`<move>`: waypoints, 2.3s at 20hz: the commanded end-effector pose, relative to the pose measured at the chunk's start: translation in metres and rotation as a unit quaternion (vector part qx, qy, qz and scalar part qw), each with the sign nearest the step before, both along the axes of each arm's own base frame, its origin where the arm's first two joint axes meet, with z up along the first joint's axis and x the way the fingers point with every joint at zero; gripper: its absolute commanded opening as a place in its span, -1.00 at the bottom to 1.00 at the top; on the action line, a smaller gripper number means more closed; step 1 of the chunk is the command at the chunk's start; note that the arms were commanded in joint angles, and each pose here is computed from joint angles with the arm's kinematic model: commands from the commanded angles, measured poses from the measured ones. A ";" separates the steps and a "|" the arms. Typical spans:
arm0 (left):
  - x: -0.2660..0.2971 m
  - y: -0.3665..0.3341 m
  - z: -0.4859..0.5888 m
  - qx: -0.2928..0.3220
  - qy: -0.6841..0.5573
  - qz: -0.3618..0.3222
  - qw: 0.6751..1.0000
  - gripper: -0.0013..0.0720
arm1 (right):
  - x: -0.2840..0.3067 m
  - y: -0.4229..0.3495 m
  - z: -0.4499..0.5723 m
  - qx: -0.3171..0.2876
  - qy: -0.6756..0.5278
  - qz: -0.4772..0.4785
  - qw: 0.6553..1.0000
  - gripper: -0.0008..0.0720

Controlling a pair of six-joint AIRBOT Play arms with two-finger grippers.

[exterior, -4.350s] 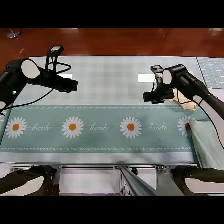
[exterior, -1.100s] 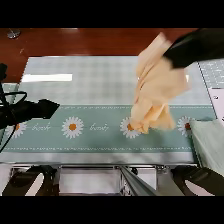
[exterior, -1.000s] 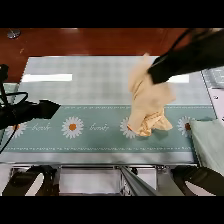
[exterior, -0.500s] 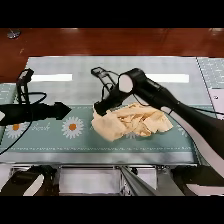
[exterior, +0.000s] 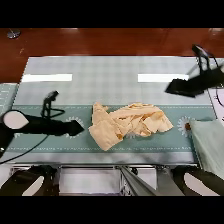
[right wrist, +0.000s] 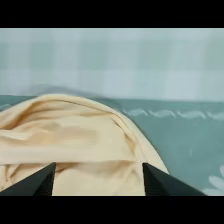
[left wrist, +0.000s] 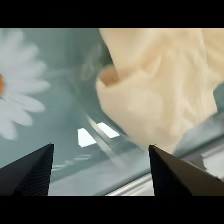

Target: Fold the shirts.

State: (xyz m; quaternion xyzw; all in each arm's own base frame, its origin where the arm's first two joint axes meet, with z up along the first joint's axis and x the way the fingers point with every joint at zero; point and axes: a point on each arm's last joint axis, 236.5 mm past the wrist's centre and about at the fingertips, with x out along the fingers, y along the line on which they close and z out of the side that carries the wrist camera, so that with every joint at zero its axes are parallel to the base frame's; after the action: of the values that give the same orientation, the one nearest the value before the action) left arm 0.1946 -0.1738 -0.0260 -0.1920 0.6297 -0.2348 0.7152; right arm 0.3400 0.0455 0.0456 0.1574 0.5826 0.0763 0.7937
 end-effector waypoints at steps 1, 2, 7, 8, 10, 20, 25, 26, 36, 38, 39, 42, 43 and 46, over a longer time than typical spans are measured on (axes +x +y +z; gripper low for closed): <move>-0.040 -0.046 -0.038 -0.055 0.066 -0.001 0.996 0.95 | -0.062 -0.022 -0.054 0.085 0.024 -0.106 0.990 0.71; -0.047 -0.060 -0.041 -0.062 0.070 -0.015 0.996 0.95 | -0.078 -0.018 -0.068 0.097 0.042 -0.111 0.988 0.71; -0.062 -0.121 -0.054 -0.074 0.063 -0.042 0.994 0.95 | -0.104 -0.010 -0.098 0.102 0.082 -0.111 0.985 0.71; -0.065 -0.132 -0.054 -0.073 0.057 -0.055 0.994 0.95 | -0.104 -0.011 -0.098 0.101 0.080 -0.112 0.985 0.72; -0.066 -0.149 -0.052 -0.072 0.049 -0.074 0.993 0.81 | -0.103 -0.012 -0.098 0.100 0.078 -0.114 0.985 0.71; 0.059 -0.114 0.020 -0.129 -0.056 -0.038 0.989 -0.90 | -0.104 0.030 -0.129 0.115 0.137 -0.065 0.982 0.71; 0.064 -0.110 0.019 -0.128 -0.056 -0.033 0.990 -0.90 | -0.067 0.055 -0.137 0.145 0.126 -0.075 0.978 0.71; 0.064 -0.110 0.019 -0.128 -0.056 -0.033 0.990 -0.90 | -0.060 0.062 -0.139 0.153 0.128 -0.077 0.977 0.71; 0.185 -0.024 0.223 -0.164 -0.320 0.061 0.931 -0.90 | 0.078 0.059 0.104 0.114 -0.138 0.066 0.982 -0.91; 0.196 0.012 0.312 -0.159 -0.420 0.089 0.889 -0.90 | 0.082 0.050 0.205 0.073 -0.250 0.082 0.962 -0.91; 0.192 0.029 0.353 -0.153 -0.465 0.100 0.866 -0.91 | 0.070 0.046 0.252 0.047 -0.299 0.091 0.949 -0.91; 0.158 0.066 0.443 -0.126 -0.566 0.122 0.806 -0.91 | 0.008 0.037 0.341 -0.017 -0.395 0.099 0.913 -0.91; 0.141 0.073 0.465 -0.114 -0.591 0.125 0.789 -0.91 | -0.017 0.032 0.359 -0.038 -0.417 0.094 0.903 -0.91; 0.089 0.085 0.494 -0.061 -0.637 0.123 0.758 -0.91 | -0.088 0.019 0.383 -0.084 -0.446 0.077 0.888 -0.91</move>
State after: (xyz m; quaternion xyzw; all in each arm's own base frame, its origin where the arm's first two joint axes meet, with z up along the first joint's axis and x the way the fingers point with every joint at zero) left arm 0.3312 -0.1016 0.4290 -0.1736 0.0343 -0.2821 0.9429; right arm 0.3184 0.0813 0.3949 0.0338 0.2217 0.1941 0.9550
